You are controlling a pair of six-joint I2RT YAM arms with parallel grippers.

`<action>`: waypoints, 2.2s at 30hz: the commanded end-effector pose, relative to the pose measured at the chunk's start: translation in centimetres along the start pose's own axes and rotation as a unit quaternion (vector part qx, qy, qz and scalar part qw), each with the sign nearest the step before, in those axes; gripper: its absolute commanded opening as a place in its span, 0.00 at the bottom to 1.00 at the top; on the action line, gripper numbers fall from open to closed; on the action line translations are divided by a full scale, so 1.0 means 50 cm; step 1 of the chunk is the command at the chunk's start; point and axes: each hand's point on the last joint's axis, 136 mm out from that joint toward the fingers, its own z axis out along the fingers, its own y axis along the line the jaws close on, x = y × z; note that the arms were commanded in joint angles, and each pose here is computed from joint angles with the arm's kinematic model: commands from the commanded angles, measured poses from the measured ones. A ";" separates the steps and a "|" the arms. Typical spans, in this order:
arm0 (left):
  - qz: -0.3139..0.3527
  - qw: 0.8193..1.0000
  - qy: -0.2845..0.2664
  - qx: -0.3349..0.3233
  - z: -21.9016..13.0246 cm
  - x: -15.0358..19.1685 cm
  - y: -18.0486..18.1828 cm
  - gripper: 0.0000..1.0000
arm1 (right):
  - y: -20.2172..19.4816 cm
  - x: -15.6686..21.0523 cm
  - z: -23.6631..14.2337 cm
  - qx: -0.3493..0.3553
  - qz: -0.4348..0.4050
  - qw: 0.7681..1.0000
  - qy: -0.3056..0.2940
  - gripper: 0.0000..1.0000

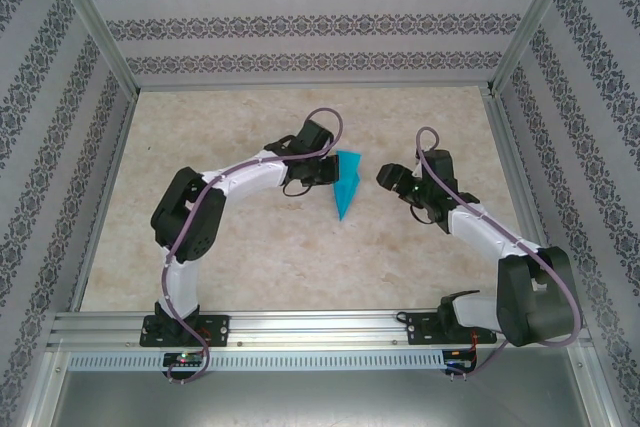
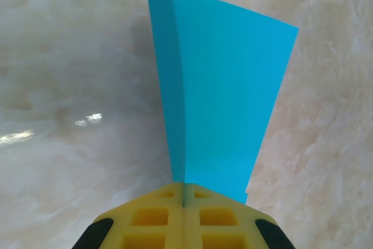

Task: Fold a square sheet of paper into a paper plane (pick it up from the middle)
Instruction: Turn over a paper plane at the center of the table, then move the paper plane to the center of the table.

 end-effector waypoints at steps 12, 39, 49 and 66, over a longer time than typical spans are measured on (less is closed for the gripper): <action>-0.063 0.991 -0.004 0.118 0.035 0.031 0.031 0.00 | 0.133 0.111 0.089 -0.052 -0.074 0.989 0.115 0.48; -0.068 0.989 0.000 0.128 0.024 0.044 0.044 0.00 | 0.126 0.152 0.110 0.013 -0.125 0.981 0.150 0.40; -0.074 0.989 0.003 0.125 0.028 0.046 0.048 0.00 | 0.127 0.173 0.122 0.003 -0.120 0.977 0.175 0.31; -0.076 0.988 0.004 0.131 0.029 0.046 0.045 0.00 | 0.115 0.203 0.139 0.012 -0.114 0.972 0.203 0.34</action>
